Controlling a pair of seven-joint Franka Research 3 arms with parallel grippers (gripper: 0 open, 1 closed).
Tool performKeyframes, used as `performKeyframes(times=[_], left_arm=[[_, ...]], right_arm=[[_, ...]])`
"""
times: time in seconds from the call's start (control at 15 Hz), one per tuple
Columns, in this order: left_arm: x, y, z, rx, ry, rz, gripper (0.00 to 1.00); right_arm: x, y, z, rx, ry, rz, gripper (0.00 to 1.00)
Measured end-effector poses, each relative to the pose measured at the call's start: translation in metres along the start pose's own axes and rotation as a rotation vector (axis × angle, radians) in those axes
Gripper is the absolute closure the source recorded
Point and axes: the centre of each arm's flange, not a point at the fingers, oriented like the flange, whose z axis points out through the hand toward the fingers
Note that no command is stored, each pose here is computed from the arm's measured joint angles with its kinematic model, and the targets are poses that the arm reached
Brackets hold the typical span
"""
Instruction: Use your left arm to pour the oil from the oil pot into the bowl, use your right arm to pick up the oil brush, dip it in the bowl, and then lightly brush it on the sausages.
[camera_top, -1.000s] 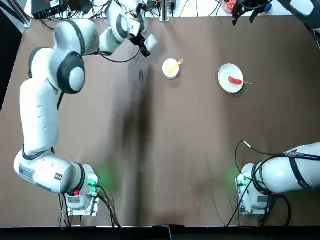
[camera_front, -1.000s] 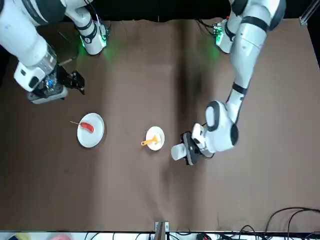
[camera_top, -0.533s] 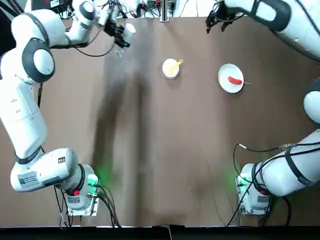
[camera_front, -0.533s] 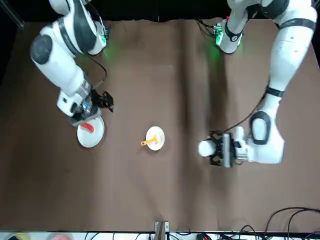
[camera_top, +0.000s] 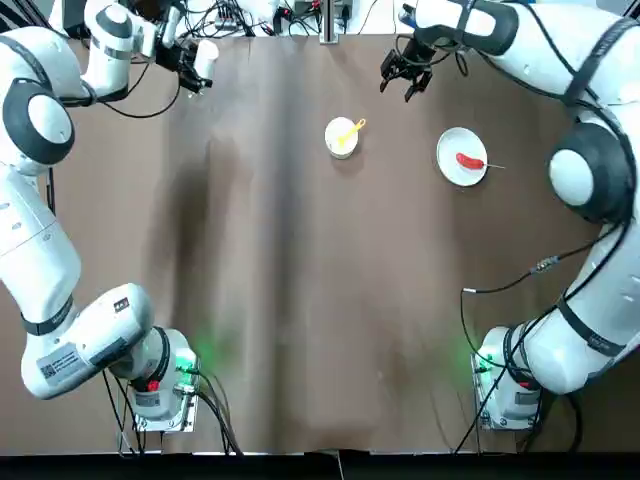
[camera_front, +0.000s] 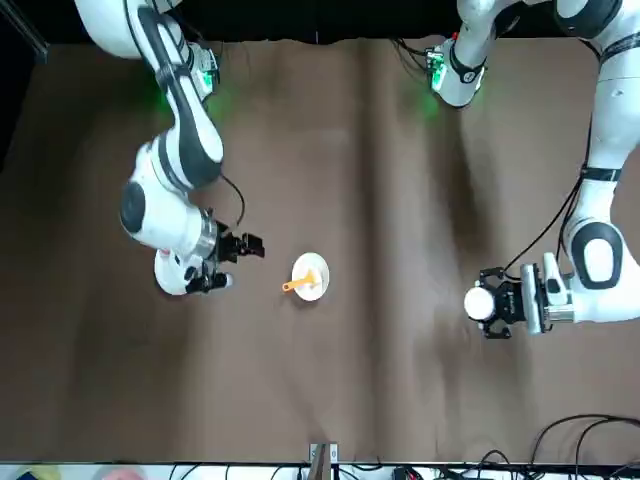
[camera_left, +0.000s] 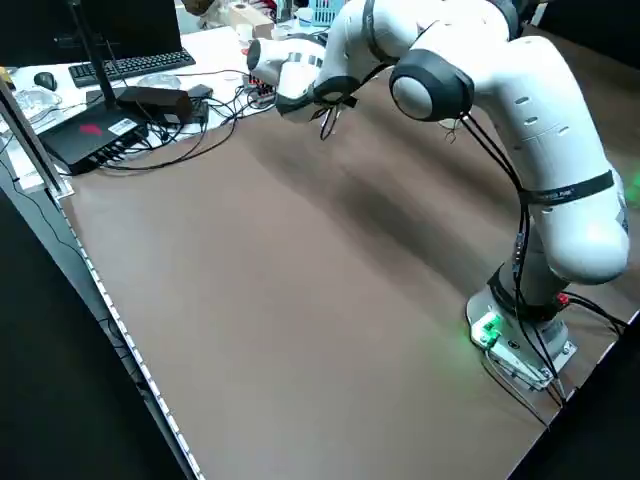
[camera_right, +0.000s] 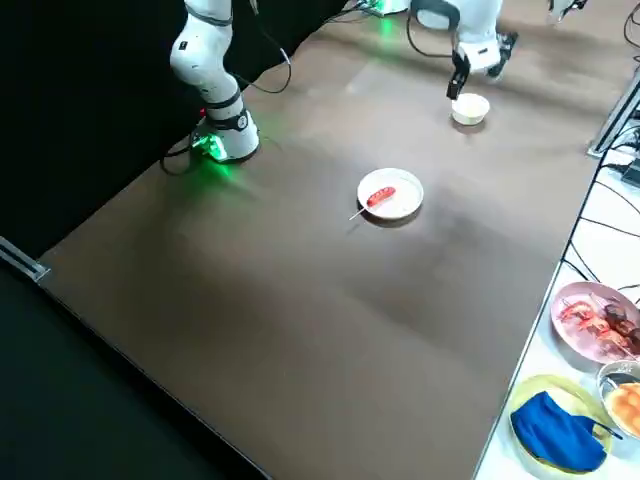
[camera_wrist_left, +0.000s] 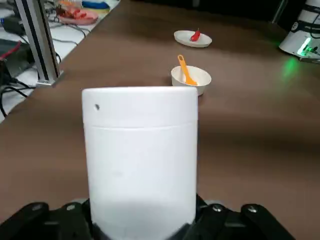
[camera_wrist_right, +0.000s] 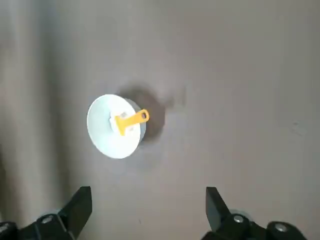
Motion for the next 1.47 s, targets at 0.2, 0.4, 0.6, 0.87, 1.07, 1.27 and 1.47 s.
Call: performKeyframes(times=[0.2,0.4,0.6,0.87,1.07,1.27,1.47], left_arm=[[-0.024,0.008,-0.029,0.003,0.057,0.048,0.47],[-0.049,0.015,-0.071,0.067,0.112,0.074,0.47],[-0.082,0.034,-0.112,0.101,0.202,0.075,0.47],[-0.108,0.051,-0.129,0.086,0.265,0.092,0.47],[-0.121,0.058,-0.147,0.13,0.26,0.126,0.47],[-0.141,0.063,-0.16,0.171,0.244,0.14,0.47],[-0.171,0.067,-0.156,0.23,0.306,0.145,0.47]], right_arm=[[0.019,0.006,0.033,0.0,-0.023,0.012,0.0],[0.035,0.008,0.059,0.034,0.025,-0.042,0.04],[0.041,0.008,0.093,0.095,0.086,-0.095,0.19],[0.04,0.012,0.122,0.199,0.079,-0.124,0.31],[0.039,0.014,0.129,0.245,0.078,-0.118,0.41],[0.038,0.019,0.142,0.245,0.062,-0.11,0.52],[0.037,0.022,0.148,0.242,0.055,-0.11,0.55]])
